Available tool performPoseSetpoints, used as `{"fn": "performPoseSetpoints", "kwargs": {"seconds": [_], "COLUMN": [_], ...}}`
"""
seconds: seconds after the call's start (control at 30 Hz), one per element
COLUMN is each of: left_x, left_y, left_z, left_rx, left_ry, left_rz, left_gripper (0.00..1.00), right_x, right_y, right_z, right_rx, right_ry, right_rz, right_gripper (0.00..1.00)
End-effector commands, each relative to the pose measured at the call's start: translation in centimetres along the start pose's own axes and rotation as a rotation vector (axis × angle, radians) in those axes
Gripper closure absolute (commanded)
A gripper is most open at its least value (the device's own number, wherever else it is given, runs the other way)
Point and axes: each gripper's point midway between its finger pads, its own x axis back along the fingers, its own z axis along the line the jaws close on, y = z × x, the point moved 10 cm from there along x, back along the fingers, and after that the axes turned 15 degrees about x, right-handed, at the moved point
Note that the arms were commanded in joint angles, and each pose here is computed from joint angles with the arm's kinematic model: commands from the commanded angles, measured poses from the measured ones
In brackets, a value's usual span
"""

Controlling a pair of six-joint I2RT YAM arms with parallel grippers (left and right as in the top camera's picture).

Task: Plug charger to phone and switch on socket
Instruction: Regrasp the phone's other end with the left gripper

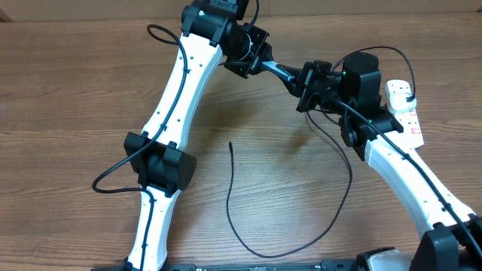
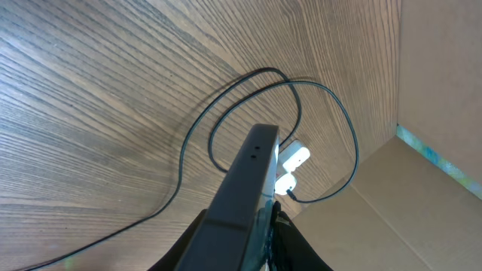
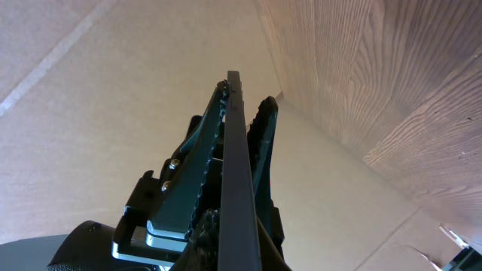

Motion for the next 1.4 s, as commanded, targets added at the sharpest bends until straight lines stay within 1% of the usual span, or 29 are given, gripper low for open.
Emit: {"fn": "performPoseSetpoints", "kwargs": {"seconds": [0.0, 0.43, 0.67, 0.9, 0.93, 1.0, 1.2, 1.37], "left_x": [1.85, 1.85, 1.85, 1.85, 1.85, 1.85, 1.85, 1.85], "left_y": [-1.29, -1.28, -1.28, -1.29, -1.29, -1.29, -1.30, -1.32], "left_z": [0.19, 0.23, 0.21, 0.21, 0.21, 0.21, 0.22, 0.22], "left_rx": [-0.007, -0.017, -0.104, -0.152, -0.153, -0.152, -0.156, -0.156], "left_ry": [-0.021, -0.019, -0.020, -0.020, -0.020, -0.020, -0.020, -0.019], "left_rz": [-0.005, -0.005, -0.006, -0.006, -0.006, -0.006, -0.004, -0.002], "left_gripper": [0.96, 0.96, 0.96, 0.96, 0.96, 0.96, 0.96, 0.96], "right_x": [-0.29, -0.29, -0.29, -0.29, -0.29, -0.29, -0.29, -0.29], "right_y": [-1.91, -1.87, -1.87, -1.87, -1.87, -1.87, -1.87, -1.87], "right_z": [0.33, 0.34, 0.35, 0.34, 0.34, 0.34, 0.34, 0.35], "right_rx": [-0.106, -0.106, -0.106, -0.106, -0.106, -0.106, -0.106, -0.106], "right_ry": [-0.010, -0.008, -0.008, -0.008, -0.008, -0.008, -0.008, -0.008], "right_rz": [0.099, 0.095, 0.095, 0.095, 0.095, 0.095, 0.095, 0.095], "right_gripper": [0.96, 0.96, 0.96, 0.96, 0.96, 0.91, 0.85, 0.85]}}
